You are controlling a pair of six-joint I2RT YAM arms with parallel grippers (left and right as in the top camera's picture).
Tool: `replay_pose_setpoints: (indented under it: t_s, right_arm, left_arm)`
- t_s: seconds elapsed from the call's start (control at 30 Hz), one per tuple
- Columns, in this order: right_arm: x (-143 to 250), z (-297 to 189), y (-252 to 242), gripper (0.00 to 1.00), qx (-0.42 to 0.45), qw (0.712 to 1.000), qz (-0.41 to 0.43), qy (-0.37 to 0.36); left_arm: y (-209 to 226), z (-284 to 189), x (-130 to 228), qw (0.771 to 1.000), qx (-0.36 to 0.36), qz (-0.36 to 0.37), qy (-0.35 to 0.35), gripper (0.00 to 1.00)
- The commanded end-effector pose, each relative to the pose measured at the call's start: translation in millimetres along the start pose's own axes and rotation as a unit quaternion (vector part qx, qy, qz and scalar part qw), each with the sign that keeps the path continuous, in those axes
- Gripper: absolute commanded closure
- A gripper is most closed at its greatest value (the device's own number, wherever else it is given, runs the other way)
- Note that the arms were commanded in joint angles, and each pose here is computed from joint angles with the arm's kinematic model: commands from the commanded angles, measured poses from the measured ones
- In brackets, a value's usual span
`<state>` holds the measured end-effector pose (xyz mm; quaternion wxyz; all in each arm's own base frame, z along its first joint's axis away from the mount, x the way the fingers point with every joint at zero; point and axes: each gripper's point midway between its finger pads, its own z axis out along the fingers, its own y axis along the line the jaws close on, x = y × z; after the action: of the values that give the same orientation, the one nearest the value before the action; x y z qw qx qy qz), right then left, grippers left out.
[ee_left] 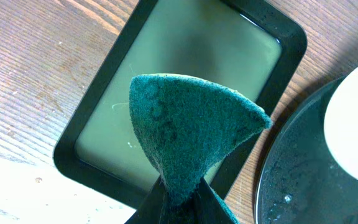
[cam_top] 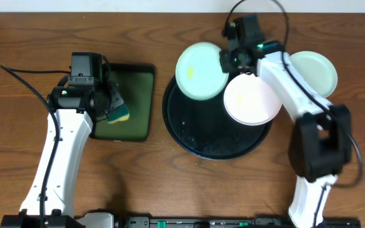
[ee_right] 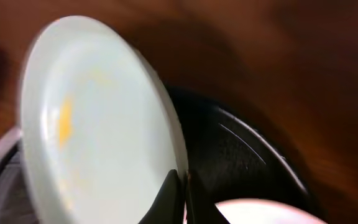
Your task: Clean dirty plates on tray and stack at the side
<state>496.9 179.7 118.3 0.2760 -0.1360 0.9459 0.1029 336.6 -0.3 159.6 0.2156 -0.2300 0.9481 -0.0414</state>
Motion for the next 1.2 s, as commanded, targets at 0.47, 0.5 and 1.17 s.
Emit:
replay_pose_setpoints:
  t_s: [0.47, 0.5, 1.17]
  right_arm:
    - [112.6, -37.6, 52.6, 0.99, -0.017, 0.979, 0.030, 0.201]
    - [119.4, -35.3, 48.9, 0.99, -0.005, 0.977, 0.033, 0.208]
    - [178.0, 18.9, 46.5, 0.94, 0.000, 0.975, 0.030, 0.220]
  left_arm:
    - [-1.5, 1.9, -3.8, 1.000, 0.006, -0.009, -0.007, 0.92]
    - [-1.8, 1.9, -4.4, 1.000, 0.007, -0.013, -0.008, 0.92]
    - [-6.2, 2.1, -13.0, 0.999, 0.016, -0.015, -0.025, 0.92]
